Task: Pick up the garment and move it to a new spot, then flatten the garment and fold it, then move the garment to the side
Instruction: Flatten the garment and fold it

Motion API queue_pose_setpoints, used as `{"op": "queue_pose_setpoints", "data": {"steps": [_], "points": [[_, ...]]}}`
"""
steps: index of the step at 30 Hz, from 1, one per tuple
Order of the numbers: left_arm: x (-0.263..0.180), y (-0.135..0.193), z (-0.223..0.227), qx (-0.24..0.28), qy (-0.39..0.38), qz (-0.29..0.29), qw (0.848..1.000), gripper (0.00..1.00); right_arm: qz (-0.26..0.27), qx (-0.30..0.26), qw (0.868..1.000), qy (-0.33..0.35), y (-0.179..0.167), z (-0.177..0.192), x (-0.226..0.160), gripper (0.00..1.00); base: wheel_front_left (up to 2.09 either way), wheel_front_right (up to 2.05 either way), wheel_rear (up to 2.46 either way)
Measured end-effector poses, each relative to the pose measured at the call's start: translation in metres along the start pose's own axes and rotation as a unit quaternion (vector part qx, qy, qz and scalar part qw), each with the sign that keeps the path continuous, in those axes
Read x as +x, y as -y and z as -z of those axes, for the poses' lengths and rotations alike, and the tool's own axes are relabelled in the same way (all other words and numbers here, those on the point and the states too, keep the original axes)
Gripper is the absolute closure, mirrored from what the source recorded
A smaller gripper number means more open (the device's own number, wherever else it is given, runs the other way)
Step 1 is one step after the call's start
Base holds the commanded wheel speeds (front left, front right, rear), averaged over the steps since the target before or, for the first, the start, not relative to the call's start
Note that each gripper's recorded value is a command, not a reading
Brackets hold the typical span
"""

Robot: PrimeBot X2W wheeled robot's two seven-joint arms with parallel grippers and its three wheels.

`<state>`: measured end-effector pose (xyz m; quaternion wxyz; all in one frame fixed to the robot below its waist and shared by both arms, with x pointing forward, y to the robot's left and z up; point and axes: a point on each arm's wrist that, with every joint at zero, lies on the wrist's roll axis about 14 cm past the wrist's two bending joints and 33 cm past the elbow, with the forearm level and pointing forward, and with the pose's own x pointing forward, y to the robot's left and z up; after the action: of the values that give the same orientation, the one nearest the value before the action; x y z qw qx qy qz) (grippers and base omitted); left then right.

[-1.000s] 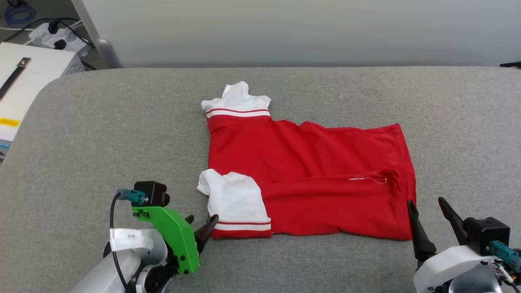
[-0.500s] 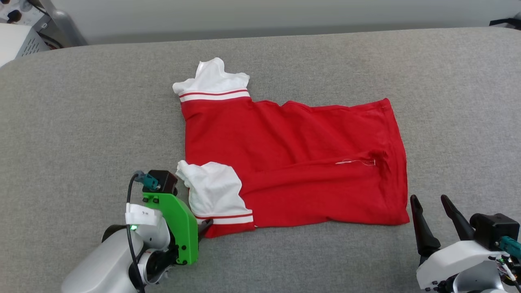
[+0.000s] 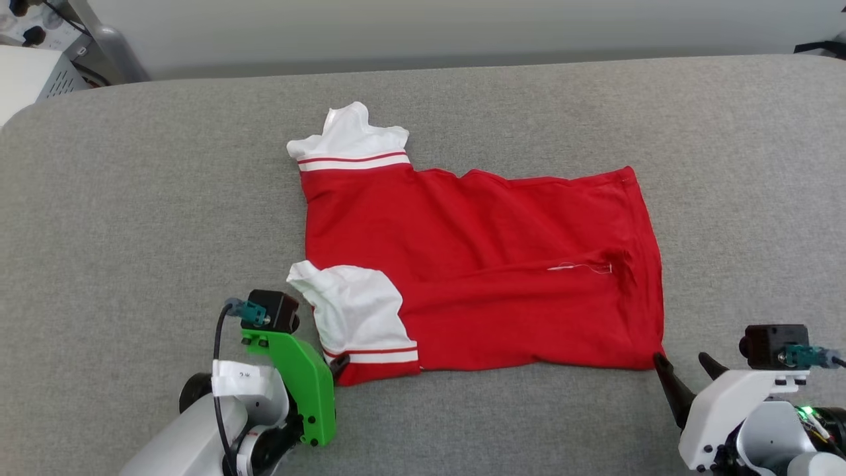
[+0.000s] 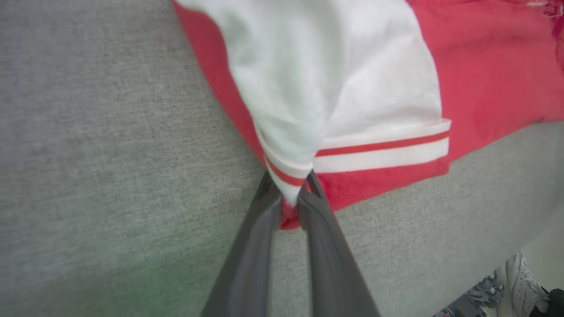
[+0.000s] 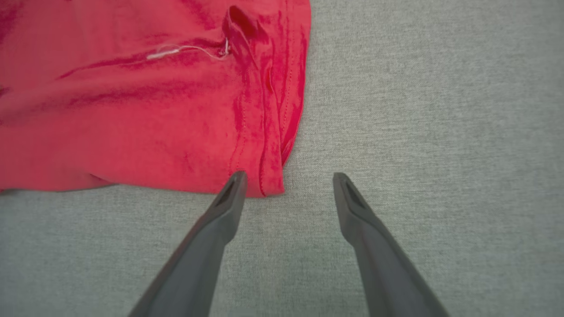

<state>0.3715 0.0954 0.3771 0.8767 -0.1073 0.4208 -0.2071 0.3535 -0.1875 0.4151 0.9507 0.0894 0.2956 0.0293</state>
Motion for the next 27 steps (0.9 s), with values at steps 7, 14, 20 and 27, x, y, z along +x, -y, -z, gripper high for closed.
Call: {"op": "queue_pose_setpoints", "data": {"steps": [7, 14, 20, 27], "points": [[-0.015, 0.004, -0.016, 0.002, 0.047, 0.002, 0.999, 1.0, -0.032, -0.026, 0.996, -0.081, -0.016, 0.003, 0.021, 0.0, 0.0, 0.0, 0.0], [-0.017, 0.004, -0.013, -0.007, 0.051, 0.007, 0.999, 1.0, -0.046, -0.035, 0.98, -0.192, -0.024, 0.035, 0.036, 0.0, 0.0, 0.0, 0.0], [-0.017, 0.002, -0.009, -0.012, 0.05, 0.007, 0.999, 1.0, -0.052, -0.032, 0.974, -0.22, -0.025, 0.043, 0.04, 1.0, 0.0, 0.0, 0.0], [-0.027, 0.005, -0.022, -0.003, 0.098, 0.007, 0.995, 1.0, -0.065, -0.04, 0.982, -0.173, -0.032, 0.019, 0.032, 1.0, 0.0, 0.0, 0.0]]}}
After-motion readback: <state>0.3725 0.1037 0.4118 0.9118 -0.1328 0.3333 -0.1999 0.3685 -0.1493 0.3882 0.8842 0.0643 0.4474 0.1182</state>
